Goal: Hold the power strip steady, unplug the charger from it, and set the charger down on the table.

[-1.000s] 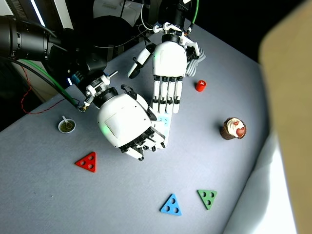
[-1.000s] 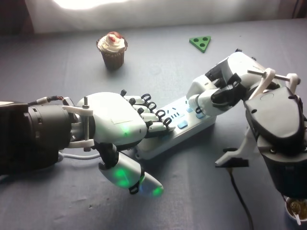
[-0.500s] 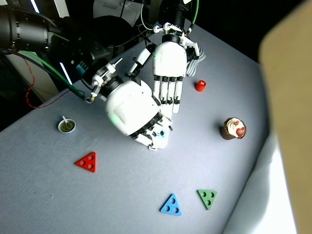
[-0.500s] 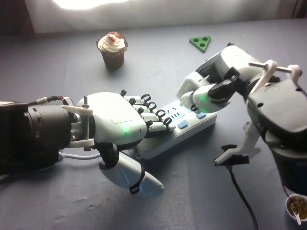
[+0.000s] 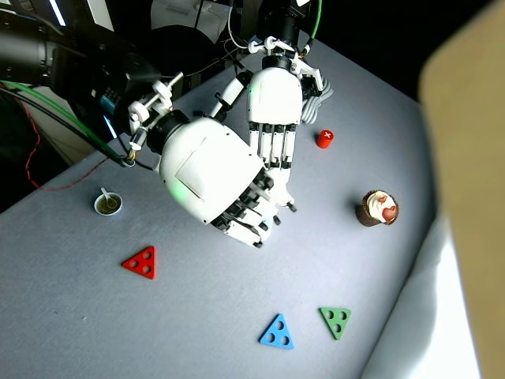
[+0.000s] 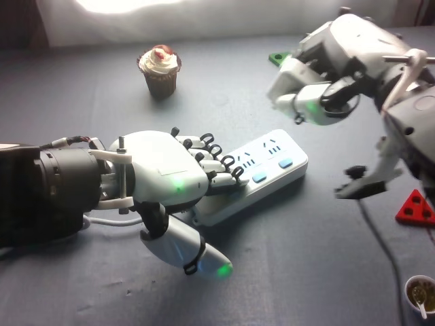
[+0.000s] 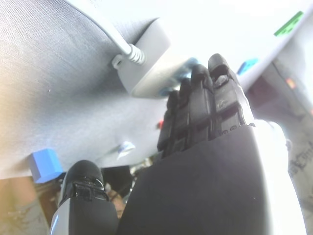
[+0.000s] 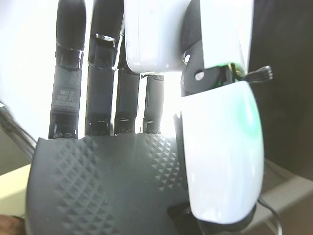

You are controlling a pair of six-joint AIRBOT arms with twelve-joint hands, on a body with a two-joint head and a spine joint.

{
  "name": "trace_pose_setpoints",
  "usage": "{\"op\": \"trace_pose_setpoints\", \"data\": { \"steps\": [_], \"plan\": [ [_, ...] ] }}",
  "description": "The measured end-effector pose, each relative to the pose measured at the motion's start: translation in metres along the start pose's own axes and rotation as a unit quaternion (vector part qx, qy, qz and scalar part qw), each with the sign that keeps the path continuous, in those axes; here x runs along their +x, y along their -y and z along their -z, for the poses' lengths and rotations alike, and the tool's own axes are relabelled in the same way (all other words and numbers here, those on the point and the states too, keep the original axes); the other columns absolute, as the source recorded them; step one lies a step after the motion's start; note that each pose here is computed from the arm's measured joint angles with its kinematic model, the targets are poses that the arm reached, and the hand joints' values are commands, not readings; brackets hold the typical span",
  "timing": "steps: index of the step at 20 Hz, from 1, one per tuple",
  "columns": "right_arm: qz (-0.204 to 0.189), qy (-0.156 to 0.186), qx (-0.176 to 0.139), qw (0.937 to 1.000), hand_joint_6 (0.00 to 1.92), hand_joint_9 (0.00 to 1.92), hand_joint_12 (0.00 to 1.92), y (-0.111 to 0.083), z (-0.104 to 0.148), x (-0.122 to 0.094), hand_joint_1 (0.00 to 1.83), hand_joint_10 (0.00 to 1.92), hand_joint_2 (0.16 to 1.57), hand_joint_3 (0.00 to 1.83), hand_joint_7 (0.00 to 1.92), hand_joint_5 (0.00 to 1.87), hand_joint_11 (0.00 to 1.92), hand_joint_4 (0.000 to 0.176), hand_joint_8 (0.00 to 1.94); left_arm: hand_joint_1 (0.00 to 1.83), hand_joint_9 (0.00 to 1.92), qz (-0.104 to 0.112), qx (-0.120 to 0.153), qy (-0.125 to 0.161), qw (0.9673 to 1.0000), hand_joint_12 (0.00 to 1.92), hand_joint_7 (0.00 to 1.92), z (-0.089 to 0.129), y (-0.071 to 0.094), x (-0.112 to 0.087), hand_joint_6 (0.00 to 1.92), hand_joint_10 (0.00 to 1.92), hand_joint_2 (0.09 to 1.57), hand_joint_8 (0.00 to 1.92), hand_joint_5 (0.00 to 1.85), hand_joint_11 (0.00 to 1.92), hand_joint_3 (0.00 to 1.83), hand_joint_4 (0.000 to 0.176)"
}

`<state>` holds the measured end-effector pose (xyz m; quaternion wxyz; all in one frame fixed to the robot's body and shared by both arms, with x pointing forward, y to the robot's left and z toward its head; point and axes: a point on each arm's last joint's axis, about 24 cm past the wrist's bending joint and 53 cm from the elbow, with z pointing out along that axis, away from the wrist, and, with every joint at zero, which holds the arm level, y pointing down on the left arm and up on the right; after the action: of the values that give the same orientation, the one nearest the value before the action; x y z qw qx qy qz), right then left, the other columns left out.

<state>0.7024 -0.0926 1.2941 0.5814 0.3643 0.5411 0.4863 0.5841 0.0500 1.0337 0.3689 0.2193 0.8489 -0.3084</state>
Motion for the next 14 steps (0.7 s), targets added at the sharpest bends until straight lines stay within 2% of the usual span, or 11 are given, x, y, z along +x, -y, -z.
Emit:
{"op": "trace_pose_setpoints", "data": {
  "steps": [2,3,4,5,6,7,10,11,12,13,14],
  "plan": [
    [0.033,-0.008,-0.024,0.9991,0.73,1.17,1.15,-0.004,-0.001,-0.005,1.25,0.24,1.05,0.00,1.17,1.11,0.68,0.017,0.73,0.00,0.14,0.000,0.000,0.000,1.0000,0.26,0.17,0.000,0.000,0.000,0.00,0.00,1.01,0.00,0.14,0.03,0.00,0.000],
    [0.062,-0.014,-0.050,0.9967,0.68,1.18,1.15,-0.011,0.001,-0.006,1.26,0.22,1.04,0.00,1.18,1.12,0.67,0.006,0.72,0.00,0.14,0.000,0.000,0.000,1.0000,0.26,0.17,0.000,0.000,0.000,0.00,0.00,1.01,0.00,0.14,0.04,0.00,0.000],
    [0.107,-0.019,-0.065,0.9919,0.68,1.18,1.15,-0.014,0.003,-0.006,1.26,0.21,1.04,0.00,1.18,1.13,0.68,0.007,0.71,0.00,0.15,0.000,0.000,0.000,1.0000,0.26,0.17,0.000,0.000,0.000,0.01,0.00,1.01,0.01,0.15,0.04,0.00,0.000],
    [0.161,-0.028,-0.090,0.9824,0.66,1.19,1.13,-0.017,0.007,-0.003,1.26,0.20,1.04,0.00,1.18,1.13,0.70,0.000,0.73,0.00,0.15,0.000,0.000,0.000,1.0000,0.27,0.18,0.000,0.000,0.000,0.01,0.01,1.01,0.01,0.15,0.05,0.00,0.000],
    [0.180,-0.036,-0.097,0.9782,0.69,1.20,1.11,-0.015,0.009,-0.001,1.25,0.19,1.04,0.00,1.16,1.13,0.72,0.019,0.74,0.00,0.15,0.000,0.000,0.000,1.0000,0.27,0.18,0.000,0.000,0.000,0.00,0.01,1.01,0.01,0.15,0.05,0.00,0.000],
    [0.200,-0.048,-0.102,0.9733,0.68,1.20,1.11,-0.011,0.011,0.001,1.25,0.18,1.05,0.00,1.14,1.15,0.73,0.026,0.76,0.00,0.15,0.000,0.000,0.000,1.0000,0.26,0.17,0.000,0.000,0.000,0.00,0.00,1.01,0.00,0.14,0.04,0.00,0.000],
    [0.250,-0.055,-0.116,0.9596,0.70,1.20,1.14,-0.003,0.016,-0.006,1.25,0.16,1.05,0.00,1.14,1.14,0.69,0.029,0.74,0.00,0.16,0.000,0.000,0.000,1.0000,0.26,0.18,0.000,0.000,-0.001,0.01,0.01,1.01,0.01,0.15,0.04,0.00,0.000],
    [0.264,-0.053,-0.122,0.9552,0.68,1.22,1.12,-0.002,0.016,-0.008,1.25,0.16,1.04,0.00,1.17,1.13,0.72,0.010,0.74,0.00,0.15,0.000,0.000,0.000,1.0000,0.26,0.18,0.000,0.000,-0.001,0.00,0.00,1.01,0.00,0.15,0.04,0.00,0.000],
    [0.279,-0.053,-0.129,0.9501,0.66,1.22,1.10,-0.002,0.015,-0.011,1.26,0.15,1.04,0.00,1.17,1.14,0.73,0.005,0.73,0.00,0.16,-0.001,0.000,0.000,1.0000,0.27,0.18,0.000,0.000,-0.001,0.00,0.01,1.01,0.01,0.15,0.04,0.00,0.000],
    [0.293,-0.052,-0.137,0.9446,0.64,1.20,1.10,-0.002,0.015,-0.012,1.25,0.14,1.04,0.00,1.15,1.16,0.74,0.020,0.75,0.00,0.16,0.000,0.000,0.000,1.0000,0.27,0.19,0.000,0.000,-0.001,0.01,0.01,1.01,0.01,0.15,0.04,0.00,0.000],
    [0.313,-0.050,-0.151,0.9364,0.66,1.21,1.09,-0.004,0.016,-0.013,1.25,0.14,1.04,0.00,1.16,1.15,0.73,0.019,0.73,0.00,0.16,0.000,0.000,0.000,1.0000,0.27,0.18,0.000,0.000,-0.001,0.00,0.00,1.01,0.00,0.15,0.04,0.00,0.000]
  ]
}}
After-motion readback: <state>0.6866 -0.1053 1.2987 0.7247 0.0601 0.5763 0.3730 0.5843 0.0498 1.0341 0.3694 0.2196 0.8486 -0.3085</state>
